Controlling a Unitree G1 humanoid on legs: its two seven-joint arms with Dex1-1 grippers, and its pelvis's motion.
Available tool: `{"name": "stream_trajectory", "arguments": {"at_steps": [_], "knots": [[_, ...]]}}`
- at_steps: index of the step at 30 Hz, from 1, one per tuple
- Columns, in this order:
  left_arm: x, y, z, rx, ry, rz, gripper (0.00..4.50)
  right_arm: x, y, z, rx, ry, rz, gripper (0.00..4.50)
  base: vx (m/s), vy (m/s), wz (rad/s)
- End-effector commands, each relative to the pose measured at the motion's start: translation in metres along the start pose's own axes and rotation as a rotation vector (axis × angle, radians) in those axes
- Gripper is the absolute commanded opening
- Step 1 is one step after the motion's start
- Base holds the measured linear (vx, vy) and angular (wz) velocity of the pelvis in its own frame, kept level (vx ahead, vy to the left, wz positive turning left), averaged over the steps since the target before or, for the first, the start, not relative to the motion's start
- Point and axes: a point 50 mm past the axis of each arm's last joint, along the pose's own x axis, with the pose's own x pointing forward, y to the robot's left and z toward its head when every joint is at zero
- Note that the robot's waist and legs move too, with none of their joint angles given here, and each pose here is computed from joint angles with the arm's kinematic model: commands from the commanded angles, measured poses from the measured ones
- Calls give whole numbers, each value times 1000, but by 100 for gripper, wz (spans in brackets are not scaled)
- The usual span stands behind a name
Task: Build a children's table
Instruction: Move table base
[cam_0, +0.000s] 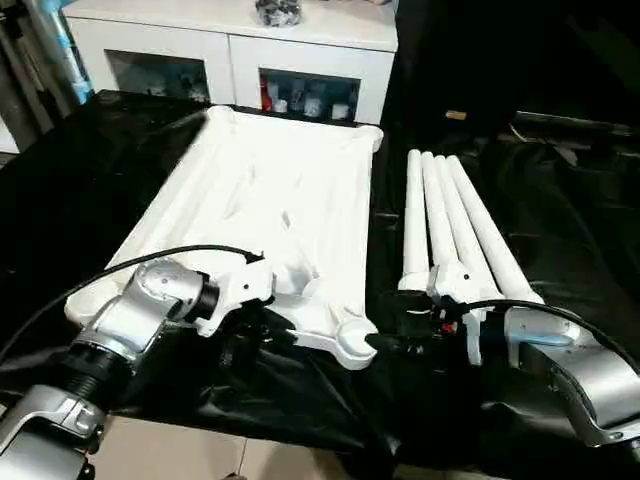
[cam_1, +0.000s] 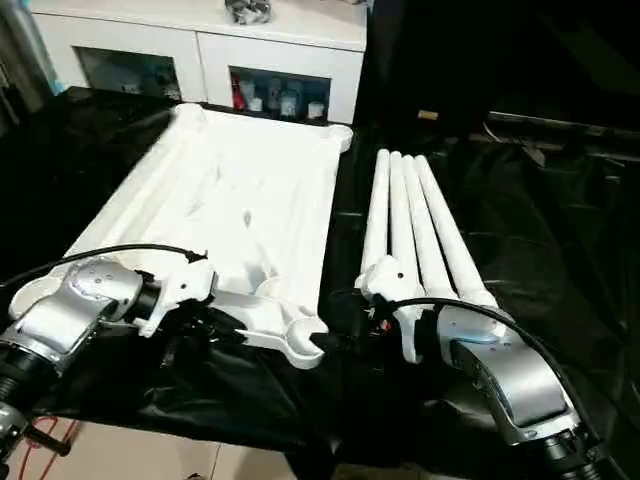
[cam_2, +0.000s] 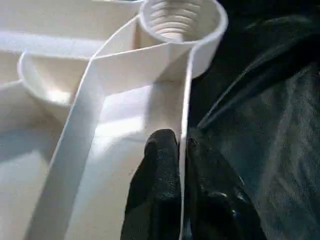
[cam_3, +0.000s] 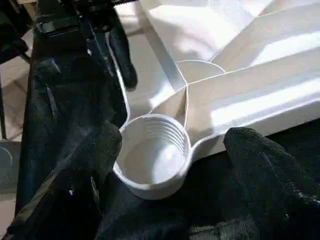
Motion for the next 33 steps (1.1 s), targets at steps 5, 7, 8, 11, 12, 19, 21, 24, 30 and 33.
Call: {"name": "stream_trajectory", "arguments": {"at_steps": [5, 7, 8, 11, 12, 19, 21, 24, 30, 33], "knots": [[-10, 3, 15, 61, -12, 229, 1, -1, 4, 1, -14, 3, -4, 373, 0, 0, 0], [-10, 2, 17, 60, -21, 263, 1, 0, 5, 1, -12, 2, -7, 373, 0, 0, 0], [-11, 1, 19, 59, -27, 282, 1, 0, 5, 1, -11, 1, -9, 373, 0, 0, 0], [-13, -2, 21, 58, -26, 328, 1, 1, 5, 0, -9, 2, -10, 373, 0, 0, 0], [-14, -4, 22, 53, -21, 349, 1, 1, 5, 0, -9, 3, -10, 373, 0, 0, 0], [-17, -10, 23, 14, -14, 395, 1, 2, 5, -1, -10, 8, -12, 373, 0, 0, 0], [-16, -13, 20, -8, 3, 396, 1, 2, 5, -1, -11, 10, -13, 373, 0, 0, 0], [-14, -16, 19, -6, 4, 392, 1, 2, 6, -2, -12, 10, -15, 373, 0, 0, 0], [-14, -24, -6, 89, 62, 352, 57, 2, 5, -1, -13, 8, -36, 373, 0, 0, 0], [-21, -18, -10, 118, 85, 414, 70, 1, 5, 0, -6, 3, -33, 373, 0, 0, 0]]}}
